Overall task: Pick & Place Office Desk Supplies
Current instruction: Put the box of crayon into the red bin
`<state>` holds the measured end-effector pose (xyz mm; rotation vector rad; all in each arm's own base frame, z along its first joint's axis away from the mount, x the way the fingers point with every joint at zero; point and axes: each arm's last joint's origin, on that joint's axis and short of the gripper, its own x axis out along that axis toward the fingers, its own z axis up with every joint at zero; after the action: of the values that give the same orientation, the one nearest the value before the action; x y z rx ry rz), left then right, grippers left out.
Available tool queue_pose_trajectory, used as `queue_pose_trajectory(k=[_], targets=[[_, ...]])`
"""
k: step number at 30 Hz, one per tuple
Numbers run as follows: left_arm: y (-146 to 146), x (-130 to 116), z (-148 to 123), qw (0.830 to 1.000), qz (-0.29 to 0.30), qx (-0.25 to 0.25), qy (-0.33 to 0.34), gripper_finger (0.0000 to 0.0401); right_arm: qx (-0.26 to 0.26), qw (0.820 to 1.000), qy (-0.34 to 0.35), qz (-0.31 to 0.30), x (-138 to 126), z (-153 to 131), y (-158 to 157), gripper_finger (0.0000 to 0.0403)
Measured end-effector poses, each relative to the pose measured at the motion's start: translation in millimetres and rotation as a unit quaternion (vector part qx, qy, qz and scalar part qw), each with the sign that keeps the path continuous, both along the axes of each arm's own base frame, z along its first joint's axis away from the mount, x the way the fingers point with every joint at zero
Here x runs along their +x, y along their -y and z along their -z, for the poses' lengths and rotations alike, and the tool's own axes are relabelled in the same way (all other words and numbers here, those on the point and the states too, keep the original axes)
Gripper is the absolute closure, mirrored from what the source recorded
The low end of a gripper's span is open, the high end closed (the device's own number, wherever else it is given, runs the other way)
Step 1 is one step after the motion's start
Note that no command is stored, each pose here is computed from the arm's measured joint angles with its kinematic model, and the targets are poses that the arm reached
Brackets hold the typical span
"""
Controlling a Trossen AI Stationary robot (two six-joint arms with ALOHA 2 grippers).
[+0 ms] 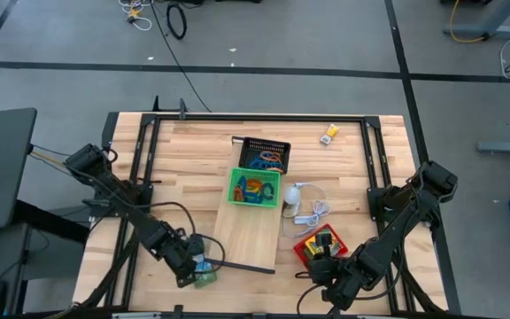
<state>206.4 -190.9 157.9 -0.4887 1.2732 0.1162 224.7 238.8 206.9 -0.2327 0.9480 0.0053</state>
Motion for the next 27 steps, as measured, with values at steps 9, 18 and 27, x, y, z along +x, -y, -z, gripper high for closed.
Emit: queue_pose_trajectory(k=[9, 18, 27], targets=[[-16.3, -9.9, 13.5, 1.000, -0.004, -0.019, -0.003, 0.0215, 0.003, 1.000, -0.007, -0.004, -0.5, 0.3, 0.0, 0.0375], [-19.8, -11.0, 26.9, 0.997, 0.013, -0.072, 0.031, 0.0239, 0.002, 1.000, -0.009, -0.003, -0.8, 0.4, 0.3, 0.0375], [-16.5, -10.4, 25.1, 0.994, 0.060, -0.083, 0.031, 0.0394, -0.001, 1.000, -0.011, -0.003, -1.0, 0.7, 0.9, 0.0375]])
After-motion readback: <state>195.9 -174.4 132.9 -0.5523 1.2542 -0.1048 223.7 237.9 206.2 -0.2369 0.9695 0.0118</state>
